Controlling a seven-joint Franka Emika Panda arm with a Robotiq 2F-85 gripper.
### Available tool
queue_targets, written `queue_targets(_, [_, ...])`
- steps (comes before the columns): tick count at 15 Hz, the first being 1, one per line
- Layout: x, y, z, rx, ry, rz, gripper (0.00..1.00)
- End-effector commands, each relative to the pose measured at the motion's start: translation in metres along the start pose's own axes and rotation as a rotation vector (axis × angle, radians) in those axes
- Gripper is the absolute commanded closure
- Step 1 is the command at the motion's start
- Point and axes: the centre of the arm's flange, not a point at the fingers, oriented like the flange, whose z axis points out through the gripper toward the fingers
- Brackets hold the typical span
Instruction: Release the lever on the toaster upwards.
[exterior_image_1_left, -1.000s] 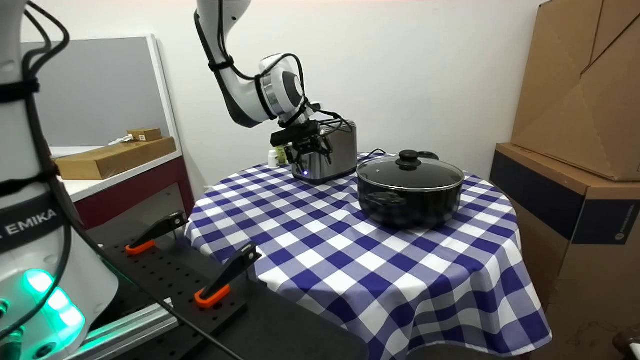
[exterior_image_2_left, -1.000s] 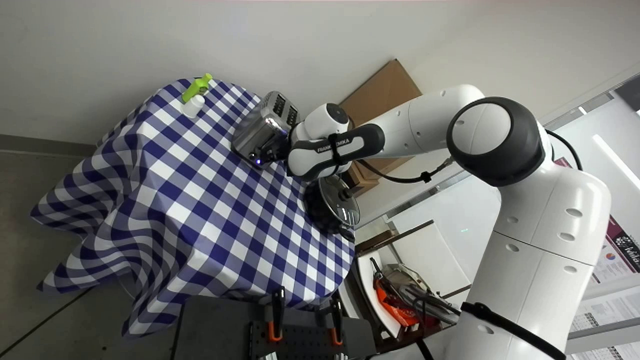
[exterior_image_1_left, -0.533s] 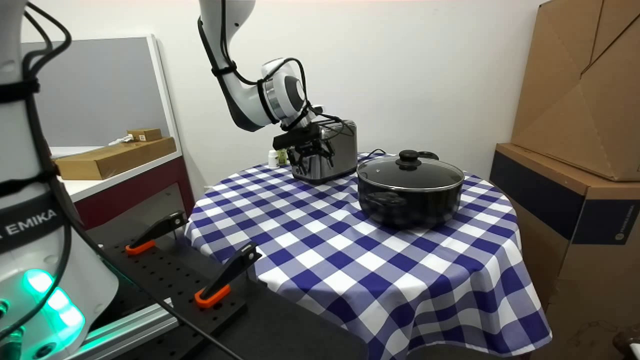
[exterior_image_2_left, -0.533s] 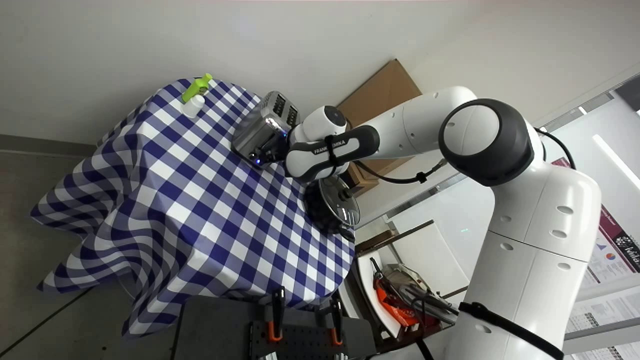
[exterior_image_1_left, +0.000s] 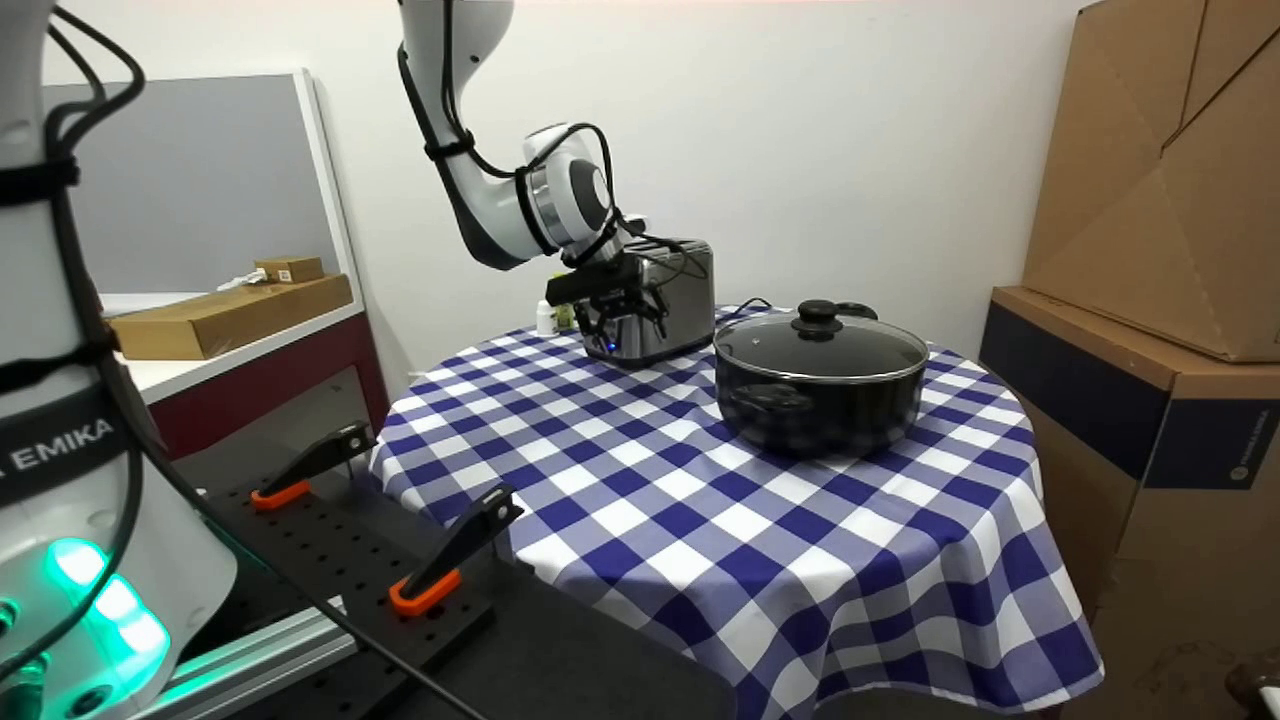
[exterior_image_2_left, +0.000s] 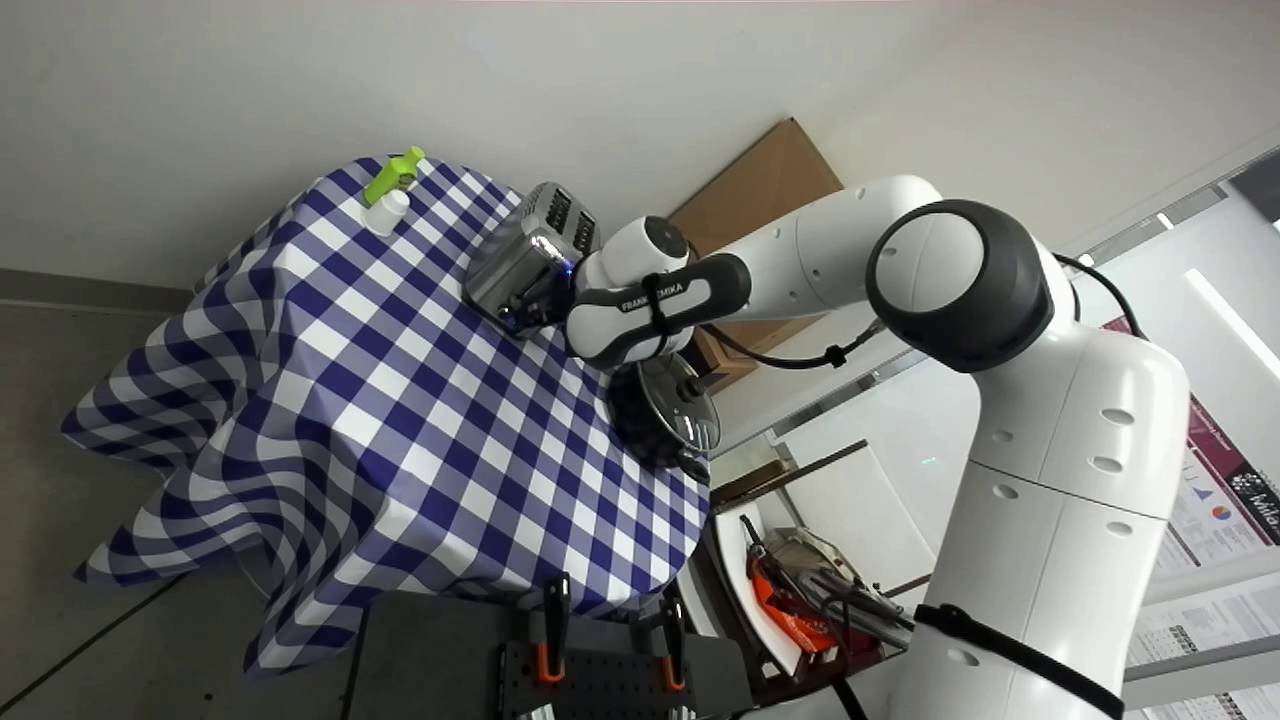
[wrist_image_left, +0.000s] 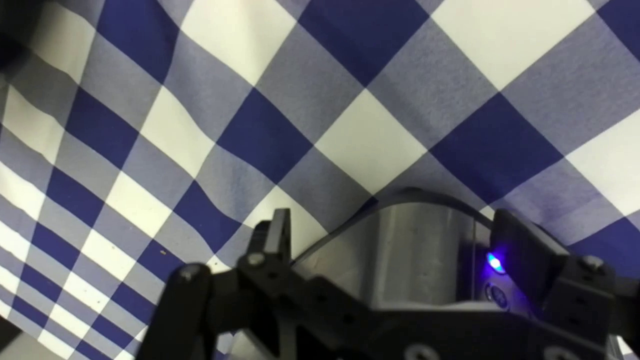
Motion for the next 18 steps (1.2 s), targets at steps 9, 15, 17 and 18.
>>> queue_targets(9, [0.009, 0.001, -0.015, 0.048, 0.041, 0.025, 0.0])
queue_targets(15, [-0.007, 0.019, -0.049, 0.16, -0.203, 0.127, 0.0])
queue_targets(17, [-0.017, 0.034, -0.074, 0.181, -0.265, 0.181, 0.0])
queue_targets(18, [-0.022, 0.041, -0.089, 0.191, -0.289, 0.209, 0.0])
